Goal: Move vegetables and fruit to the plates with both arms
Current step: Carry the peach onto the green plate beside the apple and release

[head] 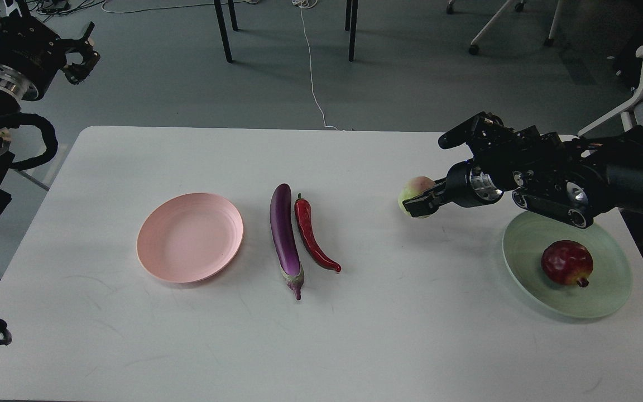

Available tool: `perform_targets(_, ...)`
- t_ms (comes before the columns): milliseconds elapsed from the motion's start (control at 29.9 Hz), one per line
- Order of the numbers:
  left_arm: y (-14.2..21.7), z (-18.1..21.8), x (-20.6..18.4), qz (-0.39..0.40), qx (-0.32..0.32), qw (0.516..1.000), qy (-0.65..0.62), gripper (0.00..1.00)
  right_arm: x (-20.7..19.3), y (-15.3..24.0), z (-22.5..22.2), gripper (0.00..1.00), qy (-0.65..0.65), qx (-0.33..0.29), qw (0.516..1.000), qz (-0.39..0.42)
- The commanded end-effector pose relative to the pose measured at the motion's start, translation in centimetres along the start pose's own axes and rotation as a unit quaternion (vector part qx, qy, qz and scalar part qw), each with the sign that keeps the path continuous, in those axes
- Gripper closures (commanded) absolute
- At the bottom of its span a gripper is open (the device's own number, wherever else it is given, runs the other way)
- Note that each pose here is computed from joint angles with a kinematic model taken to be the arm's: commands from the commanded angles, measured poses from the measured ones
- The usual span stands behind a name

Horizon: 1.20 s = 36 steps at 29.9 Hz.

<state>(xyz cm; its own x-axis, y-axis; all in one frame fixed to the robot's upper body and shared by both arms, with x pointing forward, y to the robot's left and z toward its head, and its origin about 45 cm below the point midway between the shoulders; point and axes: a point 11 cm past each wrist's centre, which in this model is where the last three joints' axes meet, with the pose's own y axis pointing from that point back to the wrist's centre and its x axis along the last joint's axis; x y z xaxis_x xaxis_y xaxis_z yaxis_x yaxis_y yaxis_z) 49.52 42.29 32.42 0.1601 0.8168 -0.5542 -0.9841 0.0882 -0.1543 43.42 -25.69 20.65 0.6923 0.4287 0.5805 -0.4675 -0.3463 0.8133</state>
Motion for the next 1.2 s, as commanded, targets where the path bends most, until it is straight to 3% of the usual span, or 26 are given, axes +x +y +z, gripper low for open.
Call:
perform_targets(0, 0.0, 0.1, 0.0, 0.000, 0.000, 1.000, -0.001, 0.01, -2.3, 3.5, 3.1, 0.38, -0.037, -0.016, 0.999, 0.001)
perform_targets(367, 0.4, 1.0, 0.6, 0.005, 0.001, 1.000, -0.021, 0.01, -10.3, 11.0, 9.8, 0.38, -0.111, -0.082, 0.990, -0.010)
perform_targets(801, 0.1, 1.4, 0.2, 0.001, -0.004, 1.000, -0.020, 0.01, -15.9, 10.4, 11.3, 0.37, -0.133, -0.106, 0.985, -0.019)
perform_targets(968, -0.1, 1.2, 0.0, -0.002, -0.004, 1.000, -0.018, 0.01, -16.0, 10.2, 11.4, 0.18, -0.133, -0.109, 0.985, -0.012)
perform_targets(1169, -0.2, 0.8, -0.4, -0.006, 0.000, 1.000, -0.016, 0.01, -16.2, 10.2, 11.4, 0.06, -0.137, -0.108, 0.985, -0.011)
